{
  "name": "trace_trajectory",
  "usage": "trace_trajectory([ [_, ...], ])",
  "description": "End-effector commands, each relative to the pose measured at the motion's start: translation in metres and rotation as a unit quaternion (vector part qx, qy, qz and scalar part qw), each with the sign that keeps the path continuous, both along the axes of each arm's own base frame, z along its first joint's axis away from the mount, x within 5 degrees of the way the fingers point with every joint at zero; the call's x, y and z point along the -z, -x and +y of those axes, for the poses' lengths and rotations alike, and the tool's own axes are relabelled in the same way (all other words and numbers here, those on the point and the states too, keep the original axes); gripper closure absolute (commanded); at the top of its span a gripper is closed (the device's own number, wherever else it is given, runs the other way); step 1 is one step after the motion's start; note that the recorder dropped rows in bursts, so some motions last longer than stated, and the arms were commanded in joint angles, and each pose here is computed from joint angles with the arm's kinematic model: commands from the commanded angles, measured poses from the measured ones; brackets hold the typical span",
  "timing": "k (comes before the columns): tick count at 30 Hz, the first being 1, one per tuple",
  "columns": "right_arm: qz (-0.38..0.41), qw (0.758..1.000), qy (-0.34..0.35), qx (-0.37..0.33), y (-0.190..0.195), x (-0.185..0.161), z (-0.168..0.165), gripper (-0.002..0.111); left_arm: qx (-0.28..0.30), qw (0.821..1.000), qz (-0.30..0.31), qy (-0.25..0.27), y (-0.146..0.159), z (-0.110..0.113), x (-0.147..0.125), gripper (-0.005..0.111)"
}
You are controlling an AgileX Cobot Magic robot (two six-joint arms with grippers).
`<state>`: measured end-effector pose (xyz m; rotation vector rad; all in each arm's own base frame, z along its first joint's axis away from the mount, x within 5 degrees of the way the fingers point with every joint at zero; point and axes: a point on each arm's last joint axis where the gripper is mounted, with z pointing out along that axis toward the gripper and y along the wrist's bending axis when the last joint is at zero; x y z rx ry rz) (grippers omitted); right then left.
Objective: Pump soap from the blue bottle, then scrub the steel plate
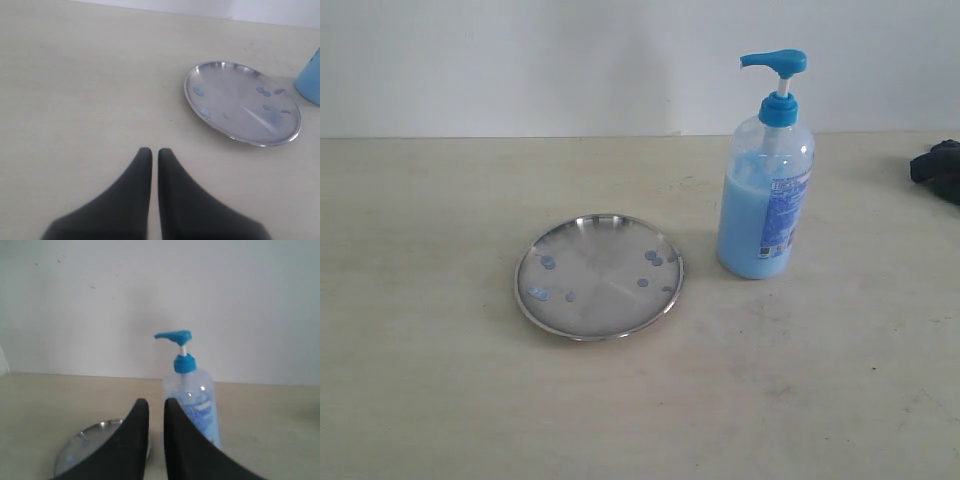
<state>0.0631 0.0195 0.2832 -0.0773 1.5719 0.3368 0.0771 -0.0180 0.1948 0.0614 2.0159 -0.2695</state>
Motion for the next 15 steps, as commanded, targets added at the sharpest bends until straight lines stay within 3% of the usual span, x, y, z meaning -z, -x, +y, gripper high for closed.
trace_trajectory([
  [1, -0.025, 0.994, -0.073, 0.082, -0.011, 0.040, -0.014, 0.106, 0.008, 1.000, -0.008, -0.001, 0.000, -0.001, 0.000, 0.102],
  [5, 0.011, 0.987, -0.115, 0.109, -0.014, 0.070, -0.018, 0.106, 0.010, 1.000, -0.011, -0.003, 0.000, -0.001, -0.001, 0.102],
  [10, 0.161, 0.984, -0.074, 0.021, -0.009, 0.096, 0.000, 0.106, 0.019, 1.000, -0.018, 0.003, 0.000, -0.003, -0.002, 0.102],
  [12, 0.182, 0.982, -0.039, -0.001, -0.007, 0.101, 0.003, 0.106, 0.018, 1.000, -0.018, 0.003, 0.000, -0.003, -0.002, 0.102],
  [15, 0.200, 0.978, -0.049, -0.009, -0.006, 0.103, 0.005, 0.106, 0.018, 1.000, -0.018, 0.003, 0.000, -0.003, -0.002, 0.102],
])
